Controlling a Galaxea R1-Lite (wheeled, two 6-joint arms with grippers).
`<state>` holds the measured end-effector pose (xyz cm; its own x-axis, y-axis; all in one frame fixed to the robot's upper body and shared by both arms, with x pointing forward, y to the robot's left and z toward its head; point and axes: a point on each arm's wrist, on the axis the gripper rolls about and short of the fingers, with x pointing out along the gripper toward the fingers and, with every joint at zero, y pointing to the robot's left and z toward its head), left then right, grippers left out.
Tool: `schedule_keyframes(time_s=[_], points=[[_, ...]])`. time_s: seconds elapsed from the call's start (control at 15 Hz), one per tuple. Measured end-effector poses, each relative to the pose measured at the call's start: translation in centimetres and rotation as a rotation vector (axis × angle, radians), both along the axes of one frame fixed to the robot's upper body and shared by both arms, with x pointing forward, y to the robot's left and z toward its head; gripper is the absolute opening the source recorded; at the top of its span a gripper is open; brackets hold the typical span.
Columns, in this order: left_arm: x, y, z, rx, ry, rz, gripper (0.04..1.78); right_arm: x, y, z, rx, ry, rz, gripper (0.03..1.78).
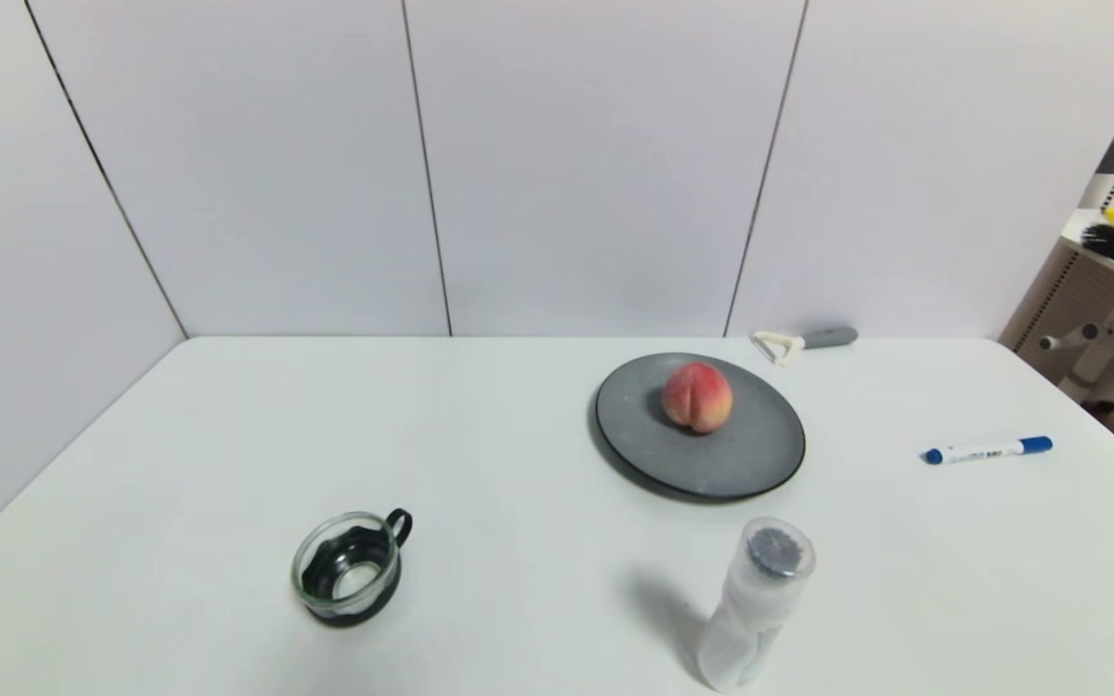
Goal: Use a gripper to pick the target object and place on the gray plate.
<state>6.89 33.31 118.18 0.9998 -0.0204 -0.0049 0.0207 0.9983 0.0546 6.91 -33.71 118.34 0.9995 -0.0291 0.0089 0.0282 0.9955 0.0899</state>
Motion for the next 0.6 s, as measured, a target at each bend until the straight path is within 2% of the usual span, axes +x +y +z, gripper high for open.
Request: schedule_keyframes(time_s=[0.6], points=[[0.00, 0.01, -0.01, -0.015, 0.000, 0.002, 1.69, 0.00, 0.00, 0.00, -0.001, 0.000, 0.000, 1.70]])
